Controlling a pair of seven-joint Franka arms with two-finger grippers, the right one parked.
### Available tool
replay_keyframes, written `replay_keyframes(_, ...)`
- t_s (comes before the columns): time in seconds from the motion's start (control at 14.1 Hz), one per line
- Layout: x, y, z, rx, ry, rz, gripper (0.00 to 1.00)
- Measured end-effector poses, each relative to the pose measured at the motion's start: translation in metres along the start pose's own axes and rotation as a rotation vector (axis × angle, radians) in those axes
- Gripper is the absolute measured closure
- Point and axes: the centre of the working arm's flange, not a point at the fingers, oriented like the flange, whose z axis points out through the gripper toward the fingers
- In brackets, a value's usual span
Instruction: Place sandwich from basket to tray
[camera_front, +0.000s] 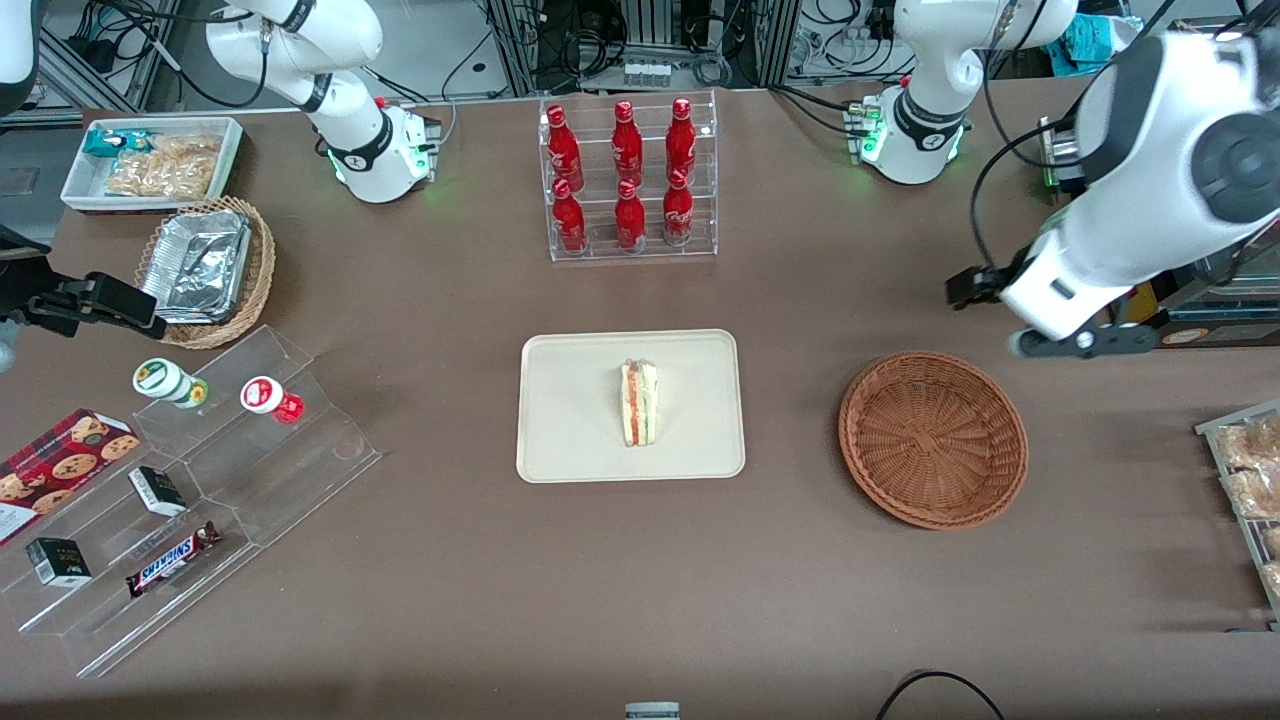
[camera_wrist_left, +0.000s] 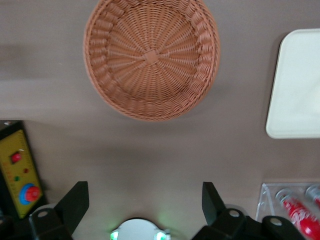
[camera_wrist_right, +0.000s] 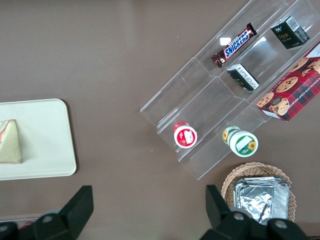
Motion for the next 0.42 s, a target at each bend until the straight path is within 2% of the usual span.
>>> replay_keyframes(0.21, -0.015, -0.038, -0.028, -0.007, 0.056, 0.037, 0.0)
replay_keyframes(0.42, -0.018, -0.059, -0.047, -0.006, 0.1, 0.006, 0.0)
